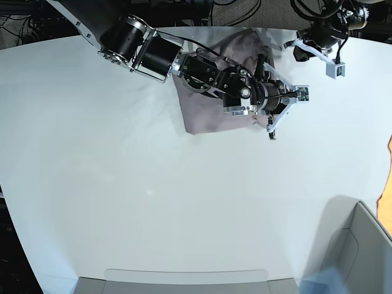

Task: Fold the T-shirt properly
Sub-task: 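Release the right gripper and withdraw it from the folded bundle, then drag the folded shirt with the left gripper away from the robot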

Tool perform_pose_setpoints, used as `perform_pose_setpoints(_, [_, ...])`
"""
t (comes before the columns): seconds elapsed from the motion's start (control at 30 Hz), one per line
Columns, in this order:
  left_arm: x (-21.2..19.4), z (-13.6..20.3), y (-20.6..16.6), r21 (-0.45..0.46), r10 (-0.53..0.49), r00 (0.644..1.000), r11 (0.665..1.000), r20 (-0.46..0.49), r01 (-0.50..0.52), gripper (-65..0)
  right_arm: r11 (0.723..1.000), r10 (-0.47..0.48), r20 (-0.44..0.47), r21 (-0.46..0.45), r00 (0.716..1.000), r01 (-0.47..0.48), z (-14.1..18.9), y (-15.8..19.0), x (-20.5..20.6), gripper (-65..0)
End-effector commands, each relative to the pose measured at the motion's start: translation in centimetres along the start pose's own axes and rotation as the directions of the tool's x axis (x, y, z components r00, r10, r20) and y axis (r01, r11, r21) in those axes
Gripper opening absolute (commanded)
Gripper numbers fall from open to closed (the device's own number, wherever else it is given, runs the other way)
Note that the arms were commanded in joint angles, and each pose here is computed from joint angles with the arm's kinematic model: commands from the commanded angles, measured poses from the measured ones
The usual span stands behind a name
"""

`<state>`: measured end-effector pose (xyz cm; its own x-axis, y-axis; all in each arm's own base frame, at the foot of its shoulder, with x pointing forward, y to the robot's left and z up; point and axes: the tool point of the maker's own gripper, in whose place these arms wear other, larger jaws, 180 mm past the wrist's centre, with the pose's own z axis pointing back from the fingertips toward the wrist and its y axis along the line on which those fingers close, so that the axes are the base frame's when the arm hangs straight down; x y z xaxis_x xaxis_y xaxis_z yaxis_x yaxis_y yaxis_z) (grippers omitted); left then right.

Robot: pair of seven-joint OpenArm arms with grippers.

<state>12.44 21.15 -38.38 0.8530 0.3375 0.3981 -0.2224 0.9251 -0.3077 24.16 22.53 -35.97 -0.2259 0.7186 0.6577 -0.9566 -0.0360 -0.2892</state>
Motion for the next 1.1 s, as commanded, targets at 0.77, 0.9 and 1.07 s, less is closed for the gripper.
perform_pose_setpoints(0.77, [1.0,-1.0,-13.4,-0.430,-0.499,0.853,0.743,0.155,0.513,-65.0,0.919,-0.296,-0.432,-0.372,0.852,0.130,20.8,-7.1,-22.8,-65.0])
perform_pose_setpoints(0.9, [-1.0,-1.4,-15.2,-0.491,-0.552,0.828,0.697,0.097,0.522,-65.0,0.928,-0.300,-0.442,-0.340,0.845,0.151,20.2,-5.0,-23.3,-65.0])
perform_pose_setpoints(1.07, [-2.3,-4.0,-15.0,-0.492,-0.540,0.841,0.745,-0.047,0.451,-65.0,0.943,-0.285,-0.438,-0.287,0.853,0.168,18.7,-3.2,-22.9,-65.0])
